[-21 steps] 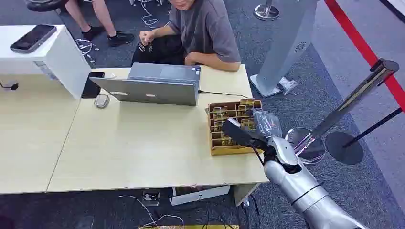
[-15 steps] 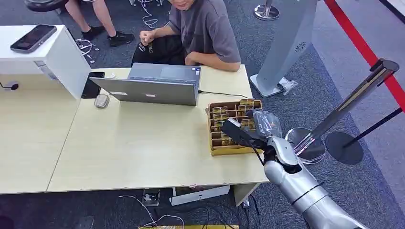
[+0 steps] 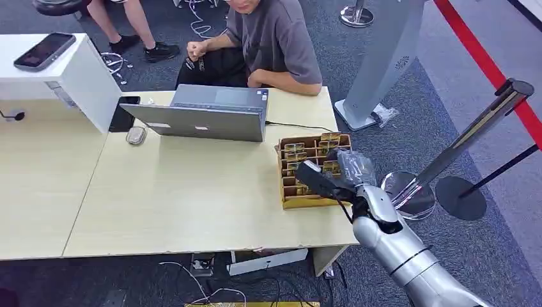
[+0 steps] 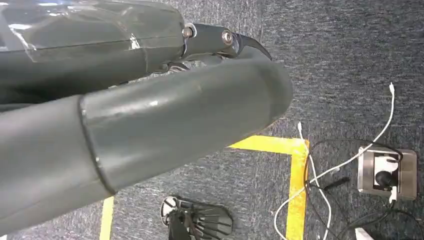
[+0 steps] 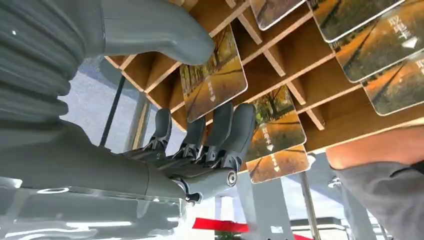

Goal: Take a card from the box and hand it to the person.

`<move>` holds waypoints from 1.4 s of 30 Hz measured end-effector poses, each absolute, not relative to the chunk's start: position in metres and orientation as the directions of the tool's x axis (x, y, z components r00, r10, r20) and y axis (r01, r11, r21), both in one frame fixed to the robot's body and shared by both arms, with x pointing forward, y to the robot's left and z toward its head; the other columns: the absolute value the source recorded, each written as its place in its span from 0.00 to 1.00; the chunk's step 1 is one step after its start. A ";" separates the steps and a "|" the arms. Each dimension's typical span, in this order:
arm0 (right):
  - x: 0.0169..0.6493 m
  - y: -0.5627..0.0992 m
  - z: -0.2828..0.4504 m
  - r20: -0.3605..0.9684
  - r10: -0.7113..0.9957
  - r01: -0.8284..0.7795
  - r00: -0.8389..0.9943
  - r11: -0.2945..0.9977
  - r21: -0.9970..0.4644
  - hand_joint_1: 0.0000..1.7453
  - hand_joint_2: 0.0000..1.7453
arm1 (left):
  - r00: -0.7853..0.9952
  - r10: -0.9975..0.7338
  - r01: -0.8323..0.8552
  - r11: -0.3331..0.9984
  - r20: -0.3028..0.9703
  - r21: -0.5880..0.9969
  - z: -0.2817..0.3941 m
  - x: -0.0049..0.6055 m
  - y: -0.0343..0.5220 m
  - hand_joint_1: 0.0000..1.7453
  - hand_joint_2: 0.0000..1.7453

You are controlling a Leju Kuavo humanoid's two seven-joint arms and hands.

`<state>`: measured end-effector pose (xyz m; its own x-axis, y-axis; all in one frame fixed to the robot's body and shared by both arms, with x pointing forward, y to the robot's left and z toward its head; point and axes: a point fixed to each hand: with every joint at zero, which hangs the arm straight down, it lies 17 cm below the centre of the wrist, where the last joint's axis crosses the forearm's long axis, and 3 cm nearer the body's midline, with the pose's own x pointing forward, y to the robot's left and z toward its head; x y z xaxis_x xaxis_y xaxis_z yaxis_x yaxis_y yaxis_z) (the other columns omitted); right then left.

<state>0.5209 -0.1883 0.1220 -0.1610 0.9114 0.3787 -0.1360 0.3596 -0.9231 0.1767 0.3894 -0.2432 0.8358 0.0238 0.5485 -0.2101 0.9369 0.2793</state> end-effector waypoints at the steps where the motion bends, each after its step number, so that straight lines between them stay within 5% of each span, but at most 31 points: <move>1: 0.521 -0.188 0.121 0.379 0.911 -0.137 -0.161 0.359 -0.923 0.53 1.00 | 0.837 0.024 -0.210 0.937 0.547 0.279 -0.243 0.176 0.389 0.00 0.00; 6: 0.519 -0.187 0.117 0.376 0.913 -0.147 -0.161 0.354 -0.923 0.54 1.00 | 0.837 0.024 -0.210 0.937 0.547 0.280 -0.243 0.176 0.389 0.00 0.00; 7: 0.518 -0.187 0.116 0.374 0.913 -0.149 -0.162 0.352 -0.924 0.59 1.00 | 0.837 0.024 -0.210 0.937 0.547 0.279 -0.243 0.176 0.389 0.00 0.00; 9: 0.518 -0.186 0.113 0.371 0.914 -0.155 -0.163 0.348 -0.925 0.88 1.00 | 0.837 0.024 -0.209 0.937 0.547 0.280 -0.243 0.176 0.389 0.00 0.00; 11: 0.518 -0.186 0.114 0.372 0.914 -0.155 -0.164 0.348 -0.925 1.00 1.00 | 0.837 0.023 -0.209 0.937 0.547 0.280 -0.243 0.176 0.389 0.00 0.00; 42: 0.519 -0.180 0.123 0.421 0.891 -0.136 -0.171 0.402 -0.906 0.97 1.00 | 0.835 0.021 -0.209 0.936 0.550 0.282 -0.243 0.177 0.390 0.00 0.00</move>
<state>0.5186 -0.1802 0.1227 -0.1710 0.8908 0.4210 -0.1359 0.4019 -0.9055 0.1771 0.3895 -0.2429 0.8348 0.0211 0.5502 -0.2094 0.9363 0.2818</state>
